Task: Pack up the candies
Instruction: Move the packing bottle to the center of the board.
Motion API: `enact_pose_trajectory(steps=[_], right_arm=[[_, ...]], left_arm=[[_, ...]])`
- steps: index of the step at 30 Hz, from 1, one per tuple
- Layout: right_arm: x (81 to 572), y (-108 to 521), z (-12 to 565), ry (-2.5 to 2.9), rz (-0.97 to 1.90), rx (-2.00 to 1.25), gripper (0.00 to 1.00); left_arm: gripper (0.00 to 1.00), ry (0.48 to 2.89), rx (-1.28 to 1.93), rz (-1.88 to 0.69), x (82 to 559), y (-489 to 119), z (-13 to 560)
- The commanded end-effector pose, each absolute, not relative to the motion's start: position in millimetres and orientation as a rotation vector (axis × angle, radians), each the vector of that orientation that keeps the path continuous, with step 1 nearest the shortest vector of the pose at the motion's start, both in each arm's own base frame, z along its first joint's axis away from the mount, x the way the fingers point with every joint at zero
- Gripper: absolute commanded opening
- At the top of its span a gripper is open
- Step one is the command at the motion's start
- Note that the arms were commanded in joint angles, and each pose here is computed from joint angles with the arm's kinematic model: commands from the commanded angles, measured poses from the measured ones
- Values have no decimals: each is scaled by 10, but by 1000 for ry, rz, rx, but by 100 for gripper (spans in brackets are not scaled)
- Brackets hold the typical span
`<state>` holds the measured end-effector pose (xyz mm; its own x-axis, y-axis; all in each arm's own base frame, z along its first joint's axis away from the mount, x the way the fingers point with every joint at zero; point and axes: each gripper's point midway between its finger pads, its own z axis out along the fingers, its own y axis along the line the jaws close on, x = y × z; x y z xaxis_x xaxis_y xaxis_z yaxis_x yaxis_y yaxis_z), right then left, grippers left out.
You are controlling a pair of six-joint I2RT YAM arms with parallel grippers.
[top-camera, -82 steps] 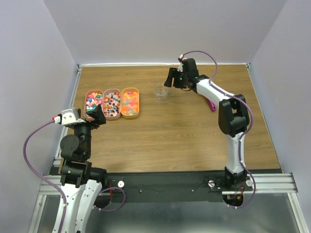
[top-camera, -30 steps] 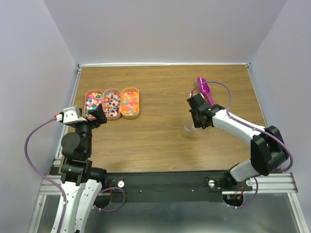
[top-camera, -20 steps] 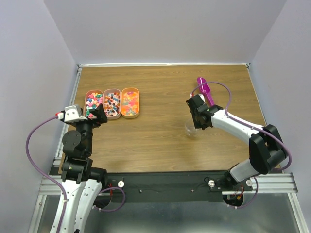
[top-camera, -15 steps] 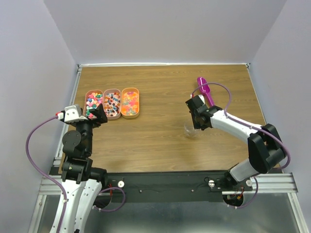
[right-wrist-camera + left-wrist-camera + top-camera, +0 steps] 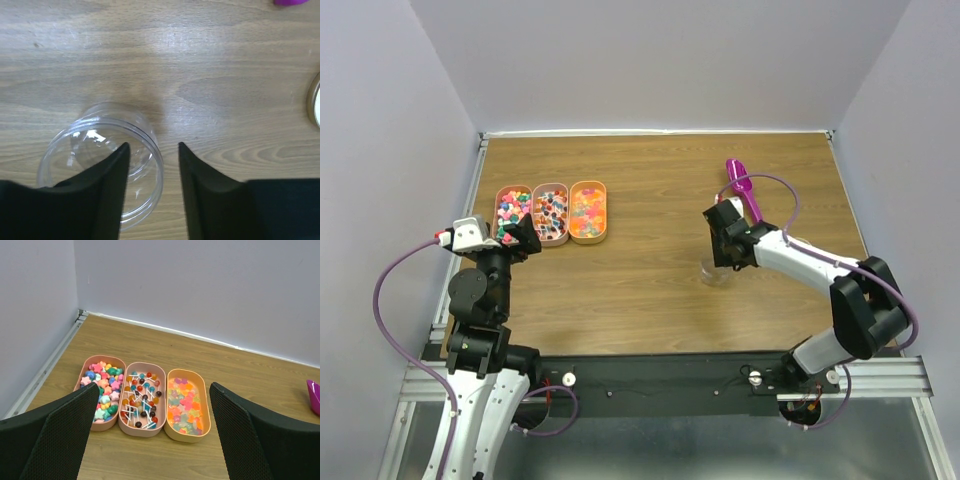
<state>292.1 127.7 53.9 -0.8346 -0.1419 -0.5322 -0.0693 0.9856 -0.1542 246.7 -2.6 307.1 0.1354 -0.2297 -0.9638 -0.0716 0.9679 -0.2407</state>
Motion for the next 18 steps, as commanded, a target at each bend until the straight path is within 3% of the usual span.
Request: enact_pose_trajectory(steps=[1,5,8,14,18], right_arm=[[2951,1350,762,2491,-92,-127,57],[2989,1430,1108,2417,1,-116,81],[3020,1406,1405,2353,17,-107,91],[3042,1396,1928,2221,79,-93,94],[3007,1392,1967,2206,97,-106,95]], left_arm=[[99,1438,-265,-104,2492,-4,3064],[99,1455,-269,-121,2542,-35,3001],[99,1526,-266,-152,2651,-118,2858],[98,1751,-329,-250,2920,-333,2499],[91,1961,-395,-329,3092,-537,1990]])
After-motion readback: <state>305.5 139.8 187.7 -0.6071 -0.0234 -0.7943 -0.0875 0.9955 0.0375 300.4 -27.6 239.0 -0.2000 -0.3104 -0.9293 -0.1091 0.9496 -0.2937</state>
